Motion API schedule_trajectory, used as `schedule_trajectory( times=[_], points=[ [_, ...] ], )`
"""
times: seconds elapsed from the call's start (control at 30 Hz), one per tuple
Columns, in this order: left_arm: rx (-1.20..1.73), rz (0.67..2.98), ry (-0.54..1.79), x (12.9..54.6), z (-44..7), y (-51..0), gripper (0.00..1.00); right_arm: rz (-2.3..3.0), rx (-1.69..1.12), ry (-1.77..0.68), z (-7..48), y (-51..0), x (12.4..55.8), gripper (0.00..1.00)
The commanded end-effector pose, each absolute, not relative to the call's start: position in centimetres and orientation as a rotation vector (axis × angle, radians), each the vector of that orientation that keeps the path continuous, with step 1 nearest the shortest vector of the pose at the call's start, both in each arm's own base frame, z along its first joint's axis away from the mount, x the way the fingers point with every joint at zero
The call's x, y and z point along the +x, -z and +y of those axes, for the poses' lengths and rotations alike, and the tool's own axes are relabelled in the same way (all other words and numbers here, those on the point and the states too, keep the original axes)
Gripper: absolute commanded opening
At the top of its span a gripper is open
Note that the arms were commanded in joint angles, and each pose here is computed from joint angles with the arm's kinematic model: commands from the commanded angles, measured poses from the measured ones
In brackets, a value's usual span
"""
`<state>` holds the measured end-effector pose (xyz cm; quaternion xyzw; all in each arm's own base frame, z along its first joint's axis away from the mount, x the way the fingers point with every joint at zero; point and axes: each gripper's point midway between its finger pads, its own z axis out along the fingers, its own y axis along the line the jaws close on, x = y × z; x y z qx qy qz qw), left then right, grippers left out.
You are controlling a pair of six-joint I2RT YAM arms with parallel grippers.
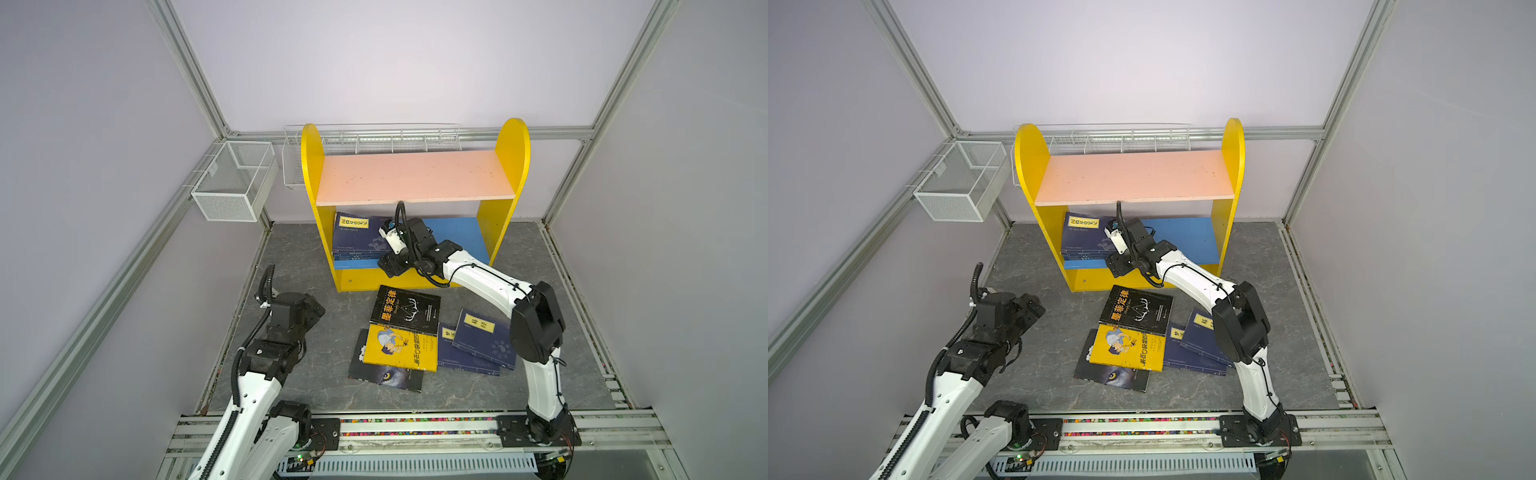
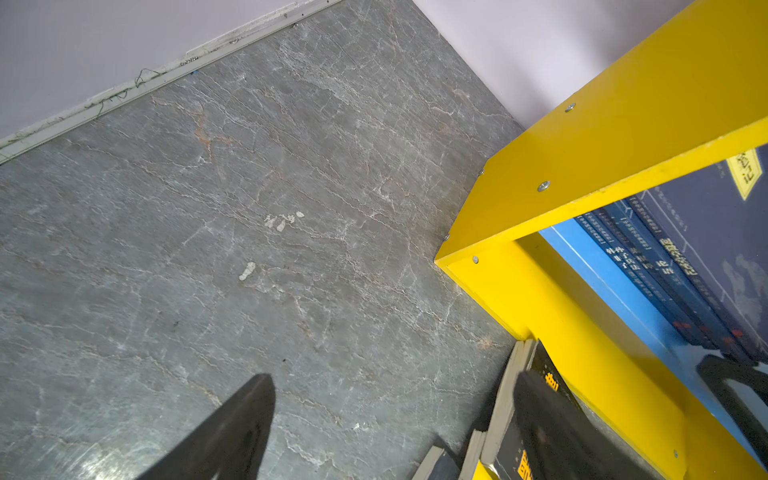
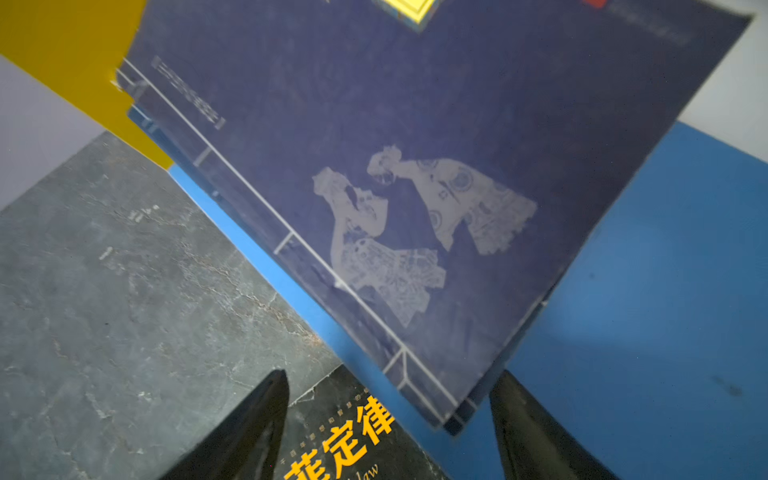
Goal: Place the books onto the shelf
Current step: 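Press the dark-blue book down onto the shelf stack with the right gripper, then open the right gripper and withdraw it from the shelf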
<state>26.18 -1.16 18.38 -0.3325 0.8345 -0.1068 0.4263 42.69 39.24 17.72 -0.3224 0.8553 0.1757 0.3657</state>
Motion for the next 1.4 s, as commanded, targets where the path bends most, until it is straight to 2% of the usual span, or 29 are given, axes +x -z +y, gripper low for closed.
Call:
schedule_trajectory(
  times=[0.0, 0.33, 0.67, 0.97, 1.03, 1.23, 1.37],
  points=[
    [-0.867, 2.078, 0.247, 25.8, -0.6, -18.5, 0.9, 2.17, -0.827, -0.386, 38.9, -17.9, 44.2, 0.79],
    [-0.871, 2.092, 0.257, 25.9, -0.8, -18.1, 0.89, 2.131, -0.885, -0.381, 40.3, -17.7, 45.4, 0.76],
    [-0.868, 2.121, 0.262, 26.3, -1.2, -17.2, 0.89, 2.075, -0.967, -0.496, 43.4, -19.2, 44.7, 0.72],
    [-0.849, 2.112, 0.266, 26.4, -1.3, -17.7, 0.89, 2.051, -0.917, -0.507, 44.0, -19.9, 44.8, 0.64],
    [-0.84, 2.112, 0.261, 26.4, -1.2, -17.8, 0.89, 2.035, -0.895, -0.509, 43.8, -20.4, 44.7, 0.67],
    [-0.785, 2.115, 0.259, 26.7, -1.5, -18.1, 0.89, 2.006, -0.772, -0.441, 41.4, -22.9, 44.7, 0.85],
    [-0.743, 2.105, 0.269, 27.2, -1.8, -18.5, 0.89, 2.001, -0.636, -0.391, 38.3, -24.5, 44.2, 0.9]
  ],
)
